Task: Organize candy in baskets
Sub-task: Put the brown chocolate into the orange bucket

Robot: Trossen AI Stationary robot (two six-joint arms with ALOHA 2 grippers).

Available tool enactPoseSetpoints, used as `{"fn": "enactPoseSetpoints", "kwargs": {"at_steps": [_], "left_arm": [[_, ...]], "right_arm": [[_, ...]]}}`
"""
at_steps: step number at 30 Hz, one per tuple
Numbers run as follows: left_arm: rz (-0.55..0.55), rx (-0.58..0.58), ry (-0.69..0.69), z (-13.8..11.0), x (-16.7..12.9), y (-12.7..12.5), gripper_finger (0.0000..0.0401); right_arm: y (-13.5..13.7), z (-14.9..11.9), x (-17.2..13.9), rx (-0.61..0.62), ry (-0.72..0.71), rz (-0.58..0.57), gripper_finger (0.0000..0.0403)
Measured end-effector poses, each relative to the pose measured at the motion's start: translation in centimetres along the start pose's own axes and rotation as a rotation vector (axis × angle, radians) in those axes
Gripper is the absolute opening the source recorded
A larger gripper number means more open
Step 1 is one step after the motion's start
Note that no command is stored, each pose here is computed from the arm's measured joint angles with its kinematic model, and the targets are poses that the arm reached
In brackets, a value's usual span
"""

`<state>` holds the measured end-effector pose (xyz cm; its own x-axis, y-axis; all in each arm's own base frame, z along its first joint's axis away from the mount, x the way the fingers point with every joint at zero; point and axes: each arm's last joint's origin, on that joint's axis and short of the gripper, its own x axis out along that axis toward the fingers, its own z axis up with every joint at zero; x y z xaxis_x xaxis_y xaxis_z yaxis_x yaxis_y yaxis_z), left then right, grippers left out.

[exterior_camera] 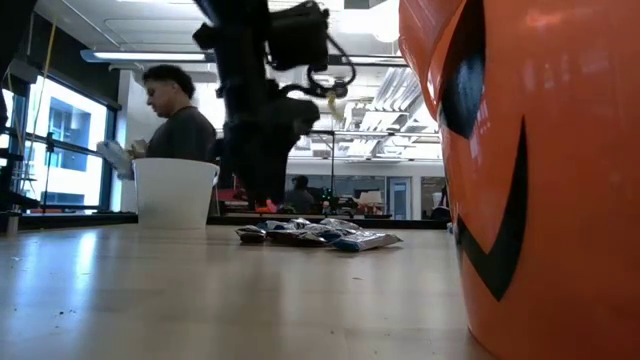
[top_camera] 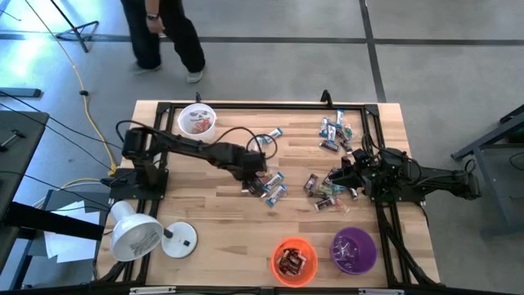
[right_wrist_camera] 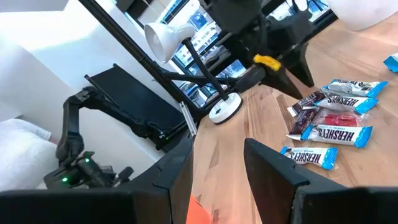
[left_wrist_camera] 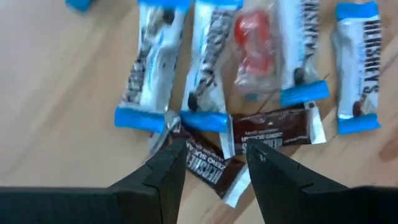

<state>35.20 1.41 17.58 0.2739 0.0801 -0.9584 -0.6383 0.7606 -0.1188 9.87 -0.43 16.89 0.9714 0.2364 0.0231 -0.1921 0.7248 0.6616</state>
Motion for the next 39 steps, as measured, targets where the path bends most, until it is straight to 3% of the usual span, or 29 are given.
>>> {"fn": "enactPoseSetpoints", "kwargs": {"at_steps": [8, 18, 28, 39], "left_arm": [[-0.091, -0.225, -0.052, 0.6, 0.7, 0.5, 0.0156], [-0.003, -0.390, 0.007, -0.8, 0.6, 0.3, 0.0156], [0.062, -0.417, 0.005, -1.7, 0.5, -0.1, 0.0156], [0.069, -0.452, 0.008, -2.0, 2.7, 0.0, 0.0156]], "right_arm": [[0.0, 0.0, 0.0, 0.000, 0.000, 0.000, 0.0138], [0.0, 0.0, 0.0, 0.000, 0.000, 0.000, 0.0138], [0.0, 0.0, 0.0, 0.000, 0.000, 0.000, 0.0138], [0.0, 0.0, 0.0, 0.000, 0.001, 0.000, 0.0138]]}}
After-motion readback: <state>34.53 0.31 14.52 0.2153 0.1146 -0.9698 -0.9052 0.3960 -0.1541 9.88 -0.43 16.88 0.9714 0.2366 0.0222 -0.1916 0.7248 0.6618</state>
